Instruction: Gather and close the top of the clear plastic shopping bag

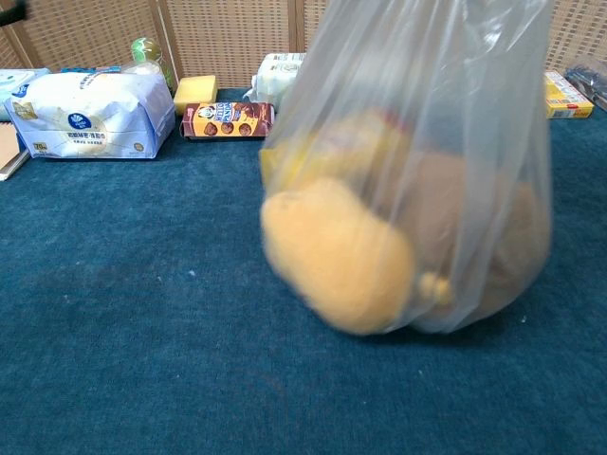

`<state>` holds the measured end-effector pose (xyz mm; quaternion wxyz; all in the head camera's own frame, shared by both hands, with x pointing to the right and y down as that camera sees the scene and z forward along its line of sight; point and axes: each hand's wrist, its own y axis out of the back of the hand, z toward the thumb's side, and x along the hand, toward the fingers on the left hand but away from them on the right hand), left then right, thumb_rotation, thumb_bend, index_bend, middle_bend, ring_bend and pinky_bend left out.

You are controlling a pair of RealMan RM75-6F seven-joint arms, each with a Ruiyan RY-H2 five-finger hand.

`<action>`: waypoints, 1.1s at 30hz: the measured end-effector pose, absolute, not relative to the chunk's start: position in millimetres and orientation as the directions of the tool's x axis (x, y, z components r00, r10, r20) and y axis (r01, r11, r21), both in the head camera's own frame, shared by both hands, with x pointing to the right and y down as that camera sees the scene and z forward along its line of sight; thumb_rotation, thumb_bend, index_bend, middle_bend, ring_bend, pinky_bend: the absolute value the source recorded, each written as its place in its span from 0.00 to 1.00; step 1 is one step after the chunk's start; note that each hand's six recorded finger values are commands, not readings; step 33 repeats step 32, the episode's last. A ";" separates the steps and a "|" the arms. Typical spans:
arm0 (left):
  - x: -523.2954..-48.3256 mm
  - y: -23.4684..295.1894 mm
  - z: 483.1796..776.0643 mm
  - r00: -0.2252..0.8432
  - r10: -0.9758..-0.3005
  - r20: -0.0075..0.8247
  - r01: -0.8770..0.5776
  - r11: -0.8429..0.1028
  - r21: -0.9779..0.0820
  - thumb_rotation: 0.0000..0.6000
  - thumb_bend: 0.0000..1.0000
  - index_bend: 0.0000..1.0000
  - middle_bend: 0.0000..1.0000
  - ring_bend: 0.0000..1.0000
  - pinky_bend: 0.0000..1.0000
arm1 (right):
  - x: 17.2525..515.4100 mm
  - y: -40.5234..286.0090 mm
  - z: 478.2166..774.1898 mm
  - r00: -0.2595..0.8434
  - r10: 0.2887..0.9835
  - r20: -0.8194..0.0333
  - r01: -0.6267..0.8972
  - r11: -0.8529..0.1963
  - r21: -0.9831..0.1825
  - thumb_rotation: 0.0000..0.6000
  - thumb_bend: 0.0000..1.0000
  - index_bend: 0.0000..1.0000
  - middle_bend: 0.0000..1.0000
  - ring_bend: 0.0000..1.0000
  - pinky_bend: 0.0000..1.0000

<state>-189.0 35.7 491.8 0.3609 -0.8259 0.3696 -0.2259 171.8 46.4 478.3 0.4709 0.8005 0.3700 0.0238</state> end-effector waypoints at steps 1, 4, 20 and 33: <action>-198.0 41.2 494.4 0.616 -0.778 0.120 -0.441 -0.467 -0.766 1.00 0.01 0.02 0.13 0.03 0.23 | 171.4 43.9 474.9 0.720 0.625 -0.301 0.563 -0.274 0.780 1.00 0.36 0.68 0.85 0.96 0.91; -225.8 62.5 502.7 0.594 -0.788 0.163 -0.411 -0.471 -0.781 1.00 0.01 0.02 0.13 0.03 0.23 | 169.9 37.4 464.5 0.709 0.653 -0.266 0.531 -0.247 0.810 1.00 0.36 0.68 0.85 0.96 0.91; -359.1 180.0 552.6 0.340 -0.853 0.396 -0.386 -0.511 -0.768 1.00 0.01 0.02 0.13 0.03 0.23 | 162.1 24.0 427.7 0.692 0.708 -0.141 0.403 -0.217 0.889 1.00 0.36 0.68 0.85 0.95 0.90; -400.8 229.4 571.5 0.250 -0.833 0.493 -0.409 -0.553 -0.726 1.00 0.01 0.02 0.13 0.02 0.23 | 160.3 28.6 423.5 0.691 0.708 -0.146 0.405 -0.211 0.890 1.00 0.36 0.68 0.85 0.95 0.90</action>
